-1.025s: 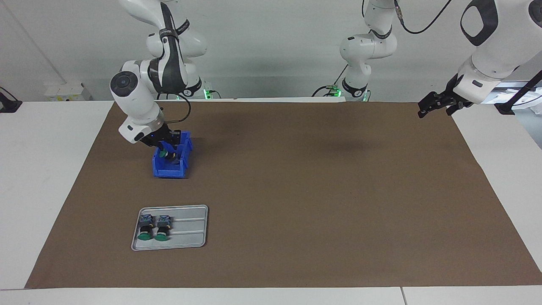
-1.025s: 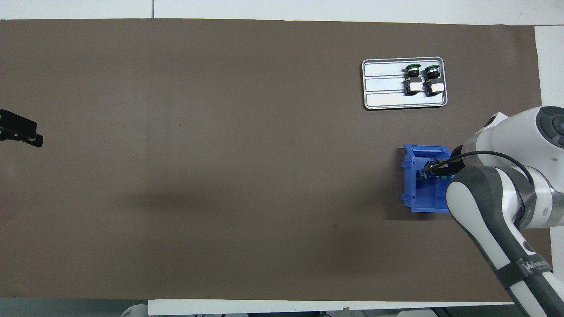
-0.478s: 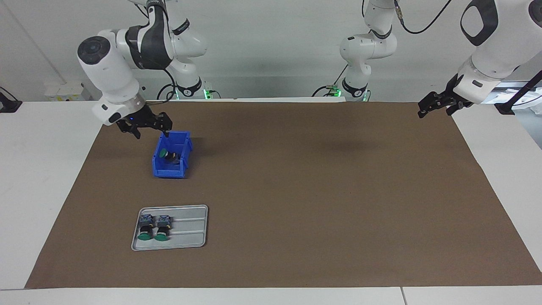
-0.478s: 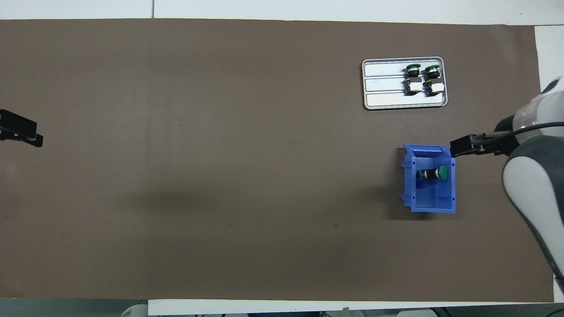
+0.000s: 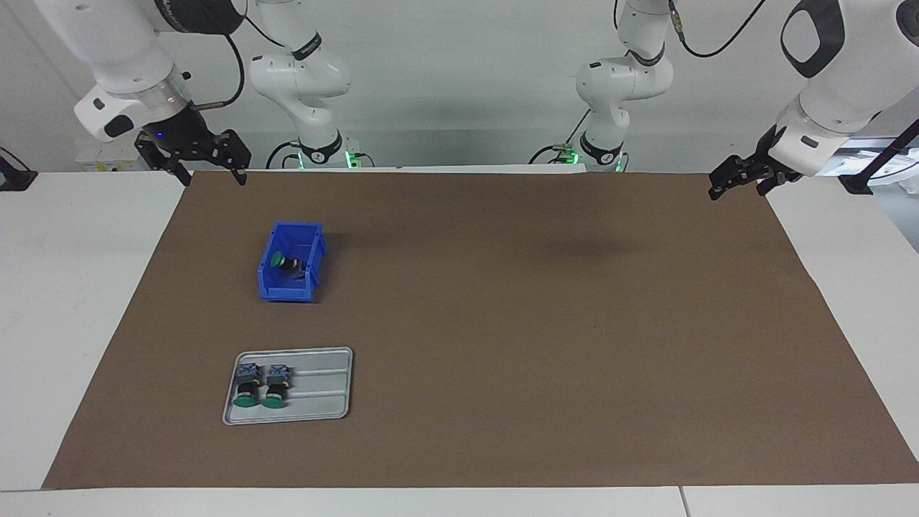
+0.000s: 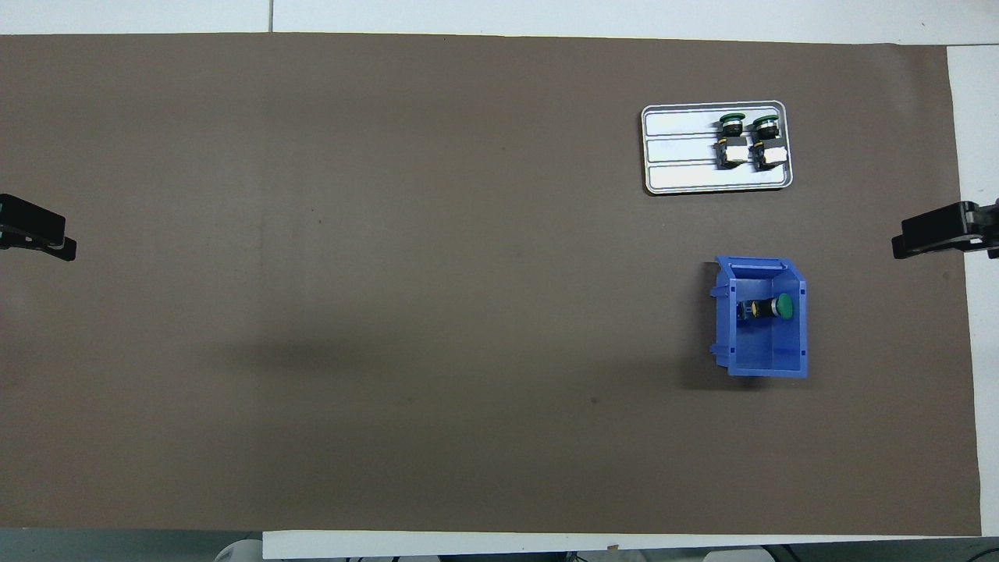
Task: Place and press button with both arms
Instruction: 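Open the right gripper and retract it from the blue bin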
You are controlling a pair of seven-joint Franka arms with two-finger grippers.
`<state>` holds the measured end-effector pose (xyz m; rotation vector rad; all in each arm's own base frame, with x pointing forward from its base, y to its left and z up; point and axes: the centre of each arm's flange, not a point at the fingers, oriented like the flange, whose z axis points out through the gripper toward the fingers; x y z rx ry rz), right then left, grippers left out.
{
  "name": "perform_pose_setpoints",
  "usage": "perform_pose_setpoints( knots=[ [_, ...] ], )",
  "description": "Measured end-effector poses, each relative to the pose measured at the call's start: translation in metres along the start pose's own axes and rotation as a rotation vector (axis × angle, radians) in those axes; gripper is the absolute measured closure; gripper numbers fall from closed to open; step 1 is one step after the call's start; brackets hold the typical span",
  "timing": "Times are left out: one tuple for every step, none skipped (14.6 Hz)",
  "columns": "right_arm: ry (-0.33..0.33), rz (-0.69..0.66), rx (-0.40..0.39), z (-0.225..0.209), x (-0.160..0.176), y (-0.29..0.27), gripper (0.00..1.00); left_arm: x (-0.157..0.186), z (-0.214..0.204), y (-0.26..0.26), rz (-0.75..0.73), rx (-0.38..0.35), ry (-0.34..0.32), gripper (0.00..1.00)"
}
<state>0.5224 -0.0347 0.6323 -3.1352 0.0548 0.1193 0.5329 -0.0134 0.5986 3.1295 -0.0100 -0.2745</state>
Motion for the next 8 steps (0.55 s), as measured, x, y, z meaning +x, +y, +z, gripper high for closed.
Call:
perform_pose_setpoints(
  knots=[
    [-0.004,0.009,-0.010,0.002,0.004,0.005,0.00,0.000,0.000,0.000,0.000,0.000,0.000,0.00],
    [-0.011,0.013,-0.018,0.006,0.008,0.008,0.00,0.000,0.000,0.000,0.000,0.000,0.000,0.00],
    [-0.019,0.011,-0.024,0.010,0.011,0.007,0.00,0.000,0.000,0.000,0.000,0.000,0.000,0.00],
    [-0.027,0.007,-0.026,0.013,0.014,0.005,0.00,0.000,0.000,0.000,0.000,0.000,0.000,0.00],
    [-0.035,0.005,-0.027,0.018,0.017,0.004,0.00,0.000,0.000,0.000,0.000,0.000,0.000,0.00],
    [-0.039,0.005,-0.028,0.020,0.020,0.004,0.00,0.000,0.000,0.000,0.000,0.000,0.000,0.00],
    [-0.040,0.005,-0.029,0.021,0.021,0.004,0.00,0.000,0.000,0.000,0.000,0.000,0.000,0.00],
    [-0.040,0.005,-0.029,0.020,0.022,0.004,0.00,0.000,0.000,0.000,0.000,0.000,0.000,0.00]
  ],
)
